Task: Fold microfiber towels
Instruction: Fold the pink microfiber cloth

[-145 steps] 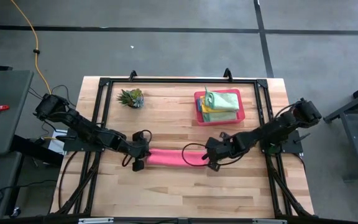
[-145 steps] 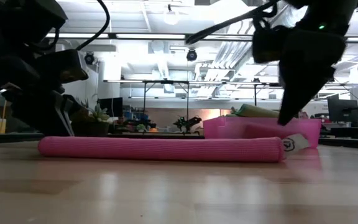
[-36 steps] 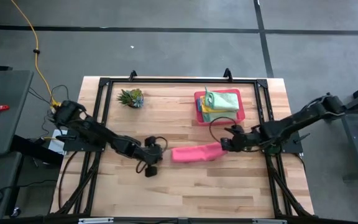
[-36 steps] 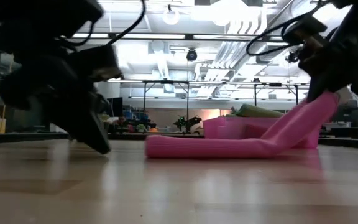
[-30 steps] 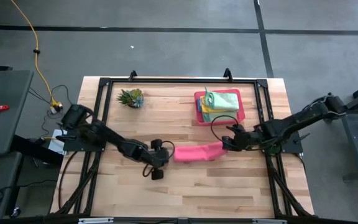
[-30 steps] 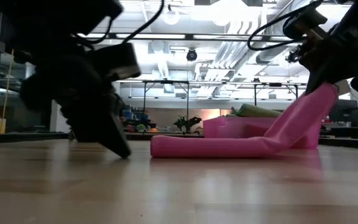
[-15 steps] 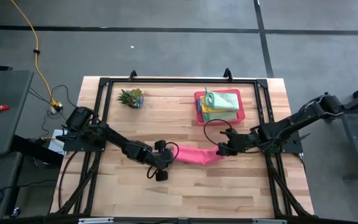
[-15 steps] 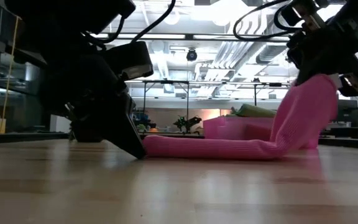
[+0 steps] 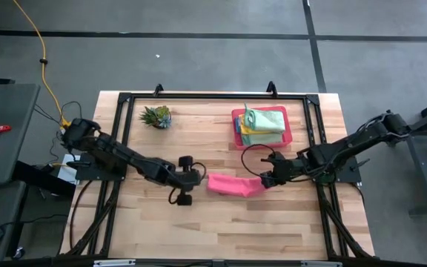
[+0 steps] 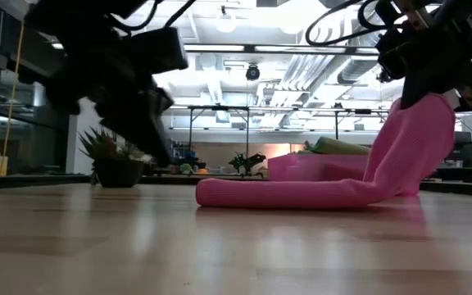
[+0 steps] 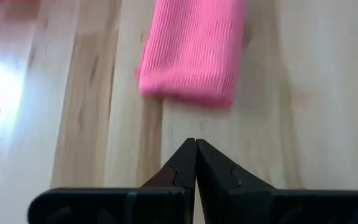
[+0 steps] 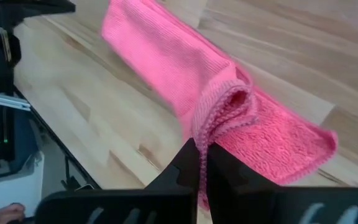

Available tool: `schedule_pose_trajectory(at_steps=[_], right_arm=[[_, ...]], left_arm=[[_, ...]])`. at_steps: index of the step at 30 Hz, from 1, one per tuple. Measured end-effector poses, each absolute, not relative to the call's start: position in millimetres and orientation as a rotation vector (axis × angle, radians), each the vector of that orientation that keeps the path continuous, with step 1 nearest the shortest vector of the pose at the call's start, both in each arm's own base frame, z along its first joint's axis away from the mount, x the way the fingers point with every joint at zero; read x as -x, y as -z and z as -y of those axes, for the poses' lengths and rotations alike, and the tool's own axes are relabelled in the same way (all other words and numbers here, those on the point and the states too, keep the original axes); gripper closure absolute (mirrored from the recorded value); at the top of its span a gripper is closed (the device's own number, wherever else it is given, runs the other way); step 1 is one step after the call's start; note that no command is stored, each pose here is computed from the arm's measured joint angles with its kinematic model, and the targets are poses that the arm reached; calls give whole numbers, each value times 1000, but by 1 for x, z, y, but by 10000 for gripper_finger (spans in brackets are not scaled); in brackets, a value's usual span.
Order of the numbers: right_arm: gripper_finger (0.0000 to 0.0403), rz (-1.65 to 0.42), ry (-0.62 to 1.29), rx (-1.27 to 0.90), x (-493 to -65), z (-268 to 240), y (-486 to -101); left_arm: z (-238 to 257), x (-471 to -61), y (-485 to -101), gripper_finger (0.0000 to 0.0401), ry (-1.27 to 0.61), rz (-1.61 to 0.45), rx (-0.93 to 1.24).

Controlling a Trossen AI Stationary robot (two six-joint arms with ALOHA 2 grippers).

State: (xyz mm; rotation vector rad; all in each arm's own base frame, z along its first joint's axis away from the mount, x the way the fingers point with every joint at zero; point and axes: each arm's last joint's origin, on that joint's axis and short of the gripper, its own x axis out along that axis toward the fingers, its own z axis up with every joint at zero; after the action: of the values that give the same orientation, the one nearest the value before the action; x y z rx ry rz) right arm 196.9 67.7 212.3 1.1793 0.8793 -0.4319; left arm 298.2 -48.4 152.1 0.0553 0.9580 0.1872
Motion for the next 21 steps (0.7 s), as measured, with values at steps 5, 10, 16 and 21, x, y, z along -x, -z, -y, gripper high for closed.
schedule_pose_trajectory(at_steps=[5,10,16,21], right_arm=[[403,-864,422,-1170,-203,-69,-210],[403,-842,398,-1164,-213,-71,-205],[403,-803,346,-1174,-226,-75,-202],[403,-815,351,-1136,-235,-77,-200]], left_arm=[[36,-312,-135,401,-145,-948,8],[37,-323,-118,401,-90,-984,27],[37,-333,-116,401,-93,-975,26],[38,-337,-113,401,-83,-973,30]])
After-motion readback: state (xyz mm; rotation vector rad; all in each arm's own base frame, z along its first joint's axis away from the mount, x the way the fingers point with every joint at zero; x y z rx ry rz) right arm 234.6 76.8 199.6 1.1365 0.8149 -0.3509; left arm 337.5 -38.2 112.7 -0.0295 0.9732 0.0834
